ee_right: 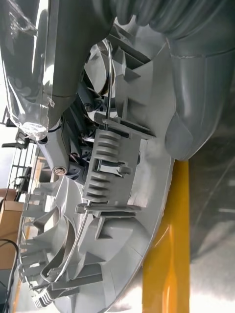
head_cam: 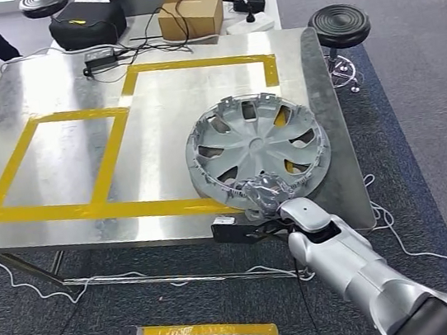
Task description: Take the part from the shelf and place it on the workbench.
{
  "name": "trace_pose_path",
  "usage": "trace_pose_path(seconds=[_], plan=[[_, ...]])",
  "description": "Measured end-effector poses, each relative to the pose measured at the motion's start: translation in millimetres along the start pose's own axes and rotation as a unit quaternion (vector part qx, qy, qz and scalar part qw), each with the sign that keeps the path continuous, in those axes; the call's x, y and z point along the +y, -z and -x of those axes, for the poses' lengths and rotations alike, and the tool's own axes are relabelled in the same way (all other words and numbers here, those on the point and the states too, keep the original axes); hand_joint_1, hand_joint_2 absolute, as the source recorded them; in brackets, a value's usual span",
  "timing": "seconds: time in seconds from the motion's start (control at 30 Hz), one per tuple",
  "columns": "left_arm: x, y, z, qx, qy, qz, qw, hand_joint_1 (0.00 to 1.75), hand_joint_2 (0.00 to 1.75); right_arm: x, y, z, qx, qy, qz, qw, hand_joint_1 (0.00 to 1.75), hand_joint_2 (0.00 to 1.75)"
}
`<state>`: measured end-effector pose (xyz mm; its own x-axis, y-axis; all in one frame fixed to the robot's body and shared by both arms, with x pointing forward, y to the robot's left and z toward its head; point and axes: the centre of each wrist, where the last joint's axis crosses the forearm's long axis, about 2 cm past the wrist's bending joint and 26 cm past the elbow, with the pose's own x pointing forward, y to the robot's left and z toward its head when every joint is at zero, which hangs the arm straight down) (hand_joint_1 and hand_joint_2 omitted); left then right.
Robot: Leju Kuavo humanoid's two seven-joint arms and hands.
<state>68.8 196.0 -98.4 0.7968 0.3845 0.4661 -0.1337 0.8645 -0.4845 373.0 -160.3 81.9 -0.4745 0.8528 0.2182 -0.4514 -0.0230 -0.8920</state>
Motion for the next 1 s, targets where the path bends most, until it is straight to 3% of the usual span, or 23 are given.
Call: trace_pose_path(seconds=[0.1,0.23,0.27,1.0], plan=[[1,0,0,-0.005,-0.002,0.001,1.0,0.0,1.75,2,0,0,0.0,0.0,-0.001,1.0,1.73,1.75],[1,0,-1,-0.012,-0.003,0.005,1.0,0.0,1.75,0,0,0,0.003,-0.001,0.001,1.0,0.06,1.75],[0,0,-1,-0.013,-0.003,0.006,1.0,0.0,1.75,-1,0,1,0.004,-0.002,0.002,1.0,0.0,1.75],[-1,1,-2,-0.022,-0.008,0.01,1.0,0.0,1.75,-26,2,11,0.019,-0.016,0.033,0.999,0.0,1.75]])
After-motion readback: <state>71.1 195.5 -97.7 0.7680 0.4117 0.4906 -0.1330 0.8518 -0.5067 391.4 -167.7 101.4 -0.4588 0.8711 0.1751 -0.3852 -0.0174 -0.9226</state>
